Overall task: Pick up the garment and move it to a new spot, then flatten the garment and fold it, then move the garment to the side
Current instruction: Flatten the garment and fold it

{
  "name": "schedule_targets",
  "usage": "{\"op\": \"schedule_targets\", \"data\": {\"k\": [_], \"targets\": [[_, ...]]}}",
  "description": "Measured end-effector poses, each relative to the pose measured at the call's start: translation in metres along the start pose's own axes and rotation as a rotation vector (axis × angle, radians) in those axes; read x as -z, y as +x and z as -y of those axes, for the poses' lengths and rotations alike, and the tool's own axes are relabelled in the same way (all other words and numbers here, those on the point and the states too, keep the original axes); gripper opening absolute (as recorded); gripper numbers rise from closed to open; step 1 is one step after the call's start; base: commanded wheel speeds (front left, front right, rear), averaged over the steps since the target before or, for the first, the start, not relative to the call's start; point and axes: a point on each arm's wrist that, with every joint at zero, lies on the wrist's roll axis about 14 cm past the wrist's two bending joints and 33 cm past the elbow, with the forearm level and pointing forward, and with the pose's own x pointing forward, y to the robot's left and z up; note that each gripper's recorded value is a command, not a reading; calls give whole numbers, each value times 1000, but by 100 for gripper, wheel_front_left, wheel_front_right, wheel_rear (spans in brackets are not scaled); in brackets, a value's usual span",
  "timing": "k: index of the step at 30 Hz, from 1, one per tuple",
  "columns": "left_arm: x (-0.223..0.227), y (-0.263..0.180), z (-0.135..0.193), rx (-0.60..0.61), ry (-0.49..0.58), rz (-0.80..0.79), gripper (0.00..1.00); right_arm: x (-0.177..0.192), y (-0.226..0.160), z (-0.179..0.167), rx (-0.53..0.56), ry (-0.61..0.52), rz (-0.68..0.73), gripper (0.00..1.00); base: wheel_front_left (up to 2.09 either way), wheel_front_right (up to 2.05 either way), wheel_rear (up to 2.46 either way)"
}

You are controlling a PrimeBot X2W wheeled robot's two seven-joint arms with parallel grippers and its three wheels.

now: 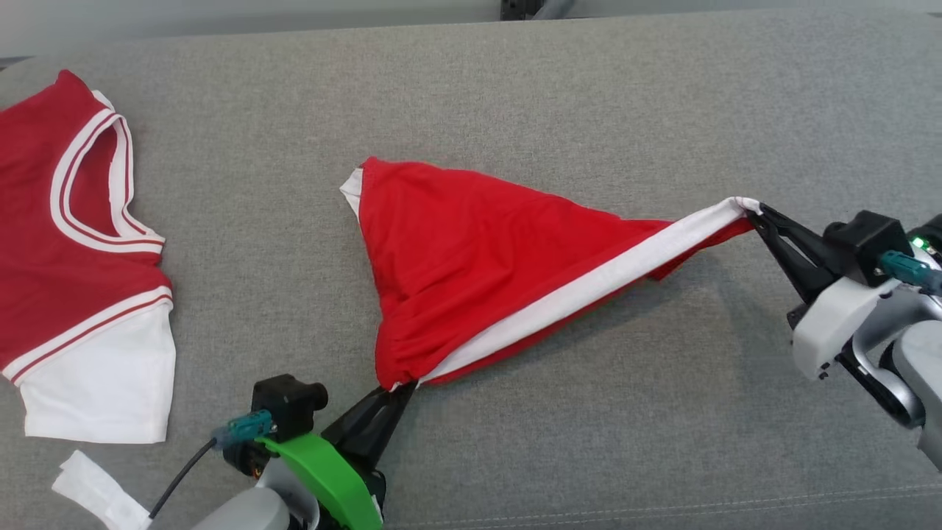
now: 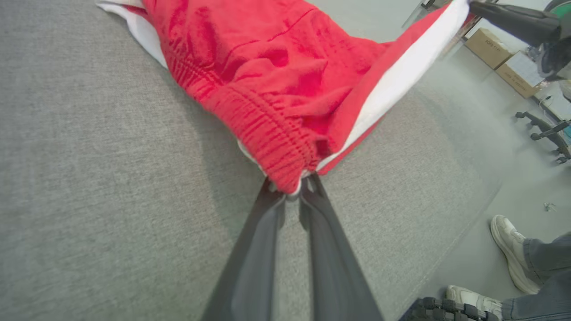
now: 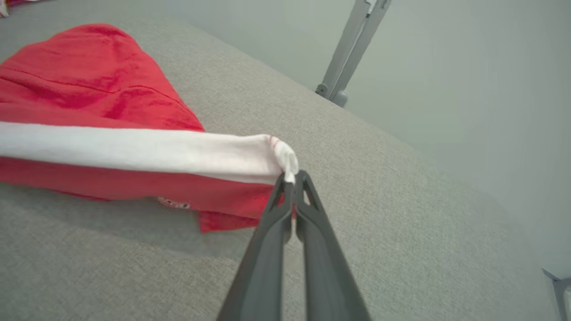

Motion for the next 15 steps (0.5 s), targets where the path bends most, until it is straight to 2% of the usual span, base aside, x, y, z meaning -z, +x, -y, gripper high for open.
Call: {"op": "schedule_targets", "data": {"k": [6, 12, 15], "targets": [[-29, -21, 48, 140, -111, 37, 0, -27, -37, 25, 136, 81, 119, 0, 0, 0, 0], [-92, -39, 93, 306, -125, 113, 0, -81, -66, 46, 218, 78, 259, 0, 0, 0, 0], [-128, -40, 95, 347, -84, 128, 0, -101, -64, 49, 210, 54, 281, 0, 0, 0, 0]]}}
